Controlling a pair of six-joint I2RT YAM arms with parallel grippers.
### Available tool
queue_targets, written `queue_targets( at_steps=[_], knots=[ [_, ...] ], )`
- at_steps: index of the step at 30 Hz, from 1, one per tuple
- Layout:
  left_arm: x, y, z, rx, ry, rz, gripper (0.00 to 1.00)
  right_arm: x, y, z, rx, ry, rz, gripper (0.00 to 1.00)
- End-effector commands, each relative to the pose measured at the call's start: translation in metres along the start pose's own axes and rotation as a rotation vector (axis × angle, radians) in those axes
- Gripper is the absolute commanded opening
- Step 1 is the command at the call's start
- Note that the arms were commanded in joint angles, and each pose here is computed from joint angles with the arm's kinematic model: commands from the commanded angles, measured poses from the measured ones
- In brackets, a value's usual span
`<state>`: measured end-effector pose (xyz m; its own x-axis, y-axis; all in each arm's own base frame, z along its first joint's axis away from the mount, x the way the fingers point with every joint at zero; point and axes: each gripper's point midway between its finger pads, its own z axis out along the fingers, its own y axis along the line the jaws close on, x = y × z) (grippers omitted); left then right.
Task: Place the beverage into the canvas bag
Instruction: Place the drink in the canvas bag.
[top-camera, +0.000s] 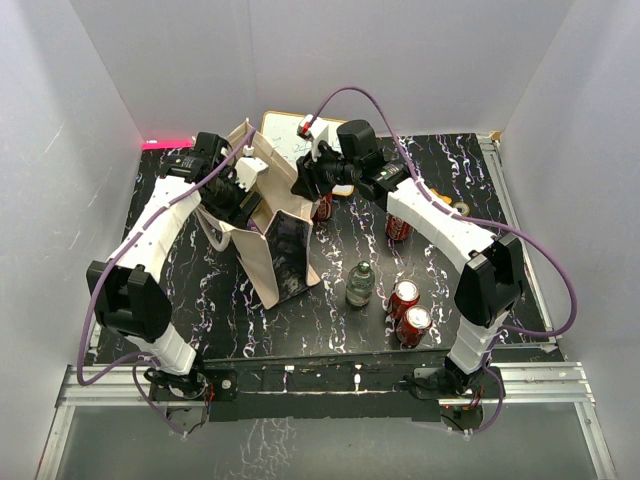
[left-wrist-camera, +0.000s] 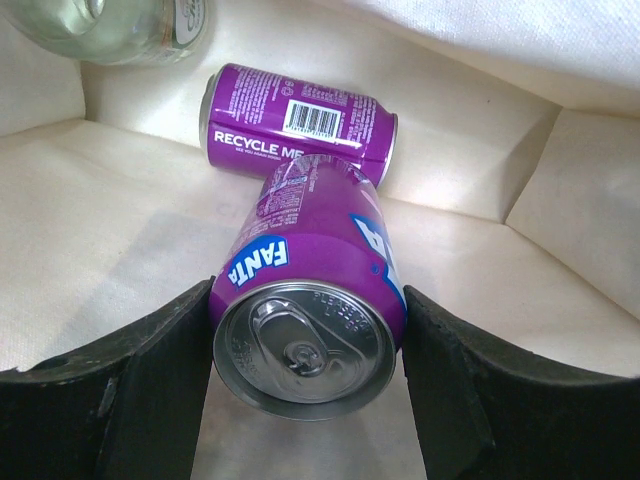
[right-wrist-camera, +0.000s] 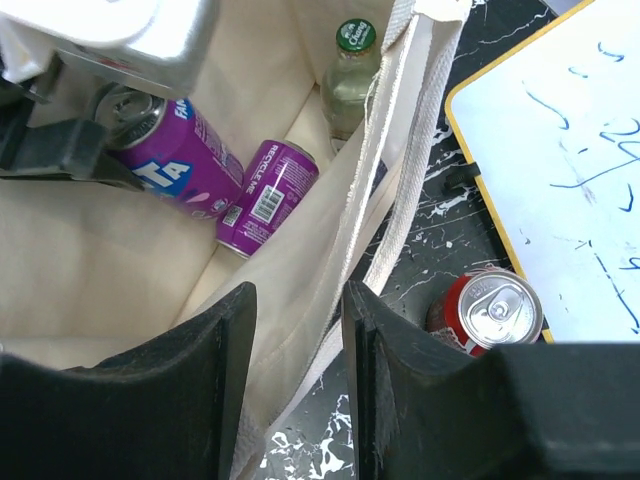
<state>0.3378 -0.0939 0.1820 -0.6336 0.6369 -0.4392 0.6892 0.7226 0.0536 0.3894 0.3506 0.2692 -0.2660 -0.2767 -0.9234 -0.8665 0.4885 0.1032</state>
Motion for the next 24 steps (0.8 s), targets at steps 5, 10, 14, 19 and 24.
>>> queue_targets(
  at_steps=[5,10,14,19,24],
  knots=[
    [-0.021,0.022,-0.018,-0.144,-0.170,-0.042,0.00,0.004,-0.009,-0.006,-0.049,-0.040,-0.025,0.39],
    [-0.019,0.033,-0.006,-0.172,-0.128,-0.043,0.00,0.011,-0.011,-0.005,-0.082,-0.036,-0.027,0.39],
    [-0.020,0.040,0.006,-0.171,-0.098,-0.002,0.00,0.010,-0.018,-0.003,-0.087,-0.039,-0.028,0.39],
    [-0.020,0.047,0.021,-0.167,-0.058,0.008,0.00,0.006,-0.025,-0.002,-0.088,-0.041,-0.043,0.39],
    [-0.022,0.058,0.030,-0.203,-0.040,-0.002,0.00,0.004,-0.031,-0.003,-0.076,-0.036,-0.045,0.39]
  ],
)
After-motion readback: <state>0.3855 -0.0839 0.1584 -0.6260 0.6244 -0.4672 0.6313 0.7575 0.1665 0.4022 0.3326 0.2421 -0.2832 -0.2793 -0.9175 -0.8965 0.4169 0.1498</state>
